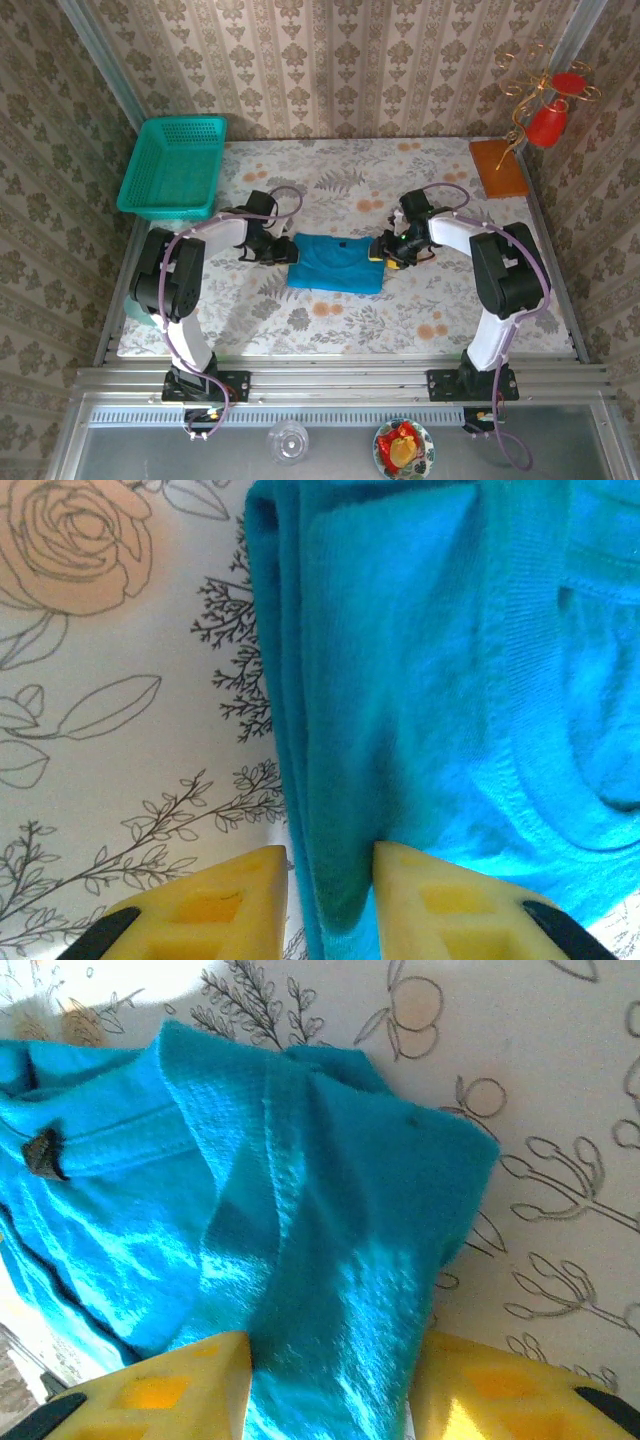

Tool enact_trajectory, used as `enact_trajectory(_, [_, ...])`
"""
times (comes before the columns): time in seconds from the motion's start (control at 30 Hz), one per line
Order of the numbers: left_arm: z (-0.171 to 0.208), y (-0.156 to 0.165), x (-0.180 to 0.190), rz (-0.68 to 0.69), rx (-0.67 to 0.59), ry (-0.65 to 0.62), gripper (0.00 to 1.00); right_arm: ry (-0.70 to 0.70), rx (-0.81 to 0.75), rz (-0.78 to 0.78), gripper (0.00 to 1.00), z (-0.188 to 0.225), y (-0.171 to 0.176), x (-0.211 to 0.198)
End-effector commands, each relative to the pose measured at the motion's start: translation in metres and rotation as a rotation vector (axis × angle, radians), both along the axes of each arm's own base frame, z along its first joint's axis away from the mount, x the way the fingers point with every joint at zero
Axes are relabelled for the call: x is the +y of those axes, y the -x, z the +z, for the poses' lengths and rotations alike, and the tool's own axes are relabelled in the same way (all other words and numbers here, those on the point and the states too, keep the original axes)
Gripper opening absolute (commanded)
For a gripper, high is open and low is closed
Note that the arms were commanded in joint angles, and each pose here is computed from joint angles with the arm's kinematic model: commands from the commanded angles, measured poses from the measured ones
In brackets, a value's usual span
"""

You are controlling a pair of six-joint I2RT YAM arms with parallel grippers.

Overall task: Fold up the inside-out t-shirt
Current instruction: Move the T-shirt to the middle-right of the table.

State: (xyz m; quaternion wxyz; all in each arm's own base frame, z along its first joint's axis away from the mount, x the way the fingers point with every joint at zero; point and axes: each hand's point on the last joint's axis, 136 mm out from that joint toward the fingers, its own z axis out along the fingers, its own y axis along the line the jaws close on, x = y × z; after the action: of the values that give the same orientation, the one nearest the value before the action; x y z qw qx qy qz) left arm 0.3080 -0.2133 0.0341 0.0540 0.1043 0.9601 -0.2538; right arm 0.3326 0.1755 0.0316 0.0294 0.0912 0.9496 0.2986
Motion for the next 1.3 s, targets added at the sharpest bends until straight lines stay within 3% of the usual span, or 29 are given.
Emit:
enact_trajectory(0.0, [-0.006, -0.001, 0.000, 0.013, 0.022, 0.012, 0.28, -0.071, 0.014, -0.006, 0.45, -0.002, 0.000, 0.009])
enact_trajectory(0.13, [-0.009, 0.001, 0.001, 0.009, 0.036, 0.006, 0.19, -0.088, 0.016, -0.013, 0.45, -0.002, 0.001, 0.011])
enact_trajectory(0.3, [-0.012, 0.002, 0.001, 0.011, 0.049, 0.004, 0.18, 0.074, 0.059, -0.031, 0.45, -0.015, 0.011, -0.009])
enact_trajectory(0.43, [-0.013, 0.003, 0.001, 0.012, 0.055, 0.005, 0.18, 0.112, 0.059, -0.036, 0.46, -0.018, 0.013, -0.012])
enact_trajectory(0.77, [-0.014, 0.003, -0.001, 0.010, 0.059, 0.010, 0.18, 0.033, 0.046, -0.006, 0.45, -0.018, 0.006, 0.019])
enact_trajectory(1.07, [-0.012, 0.004, 0.000, 0.004, 0.059, 0.007, 0.18, 0.006, 0.023, -0.012, 0.36, -0.008, -0.001, 0.024])
enact_trajectory(1.27, [-0.010, 0.003, 0.000, 0.010, 0.047, 0.011, 0.18, 0.068, 0.030, -0.016, 0.23, -0.012, -0.003, 0.014])
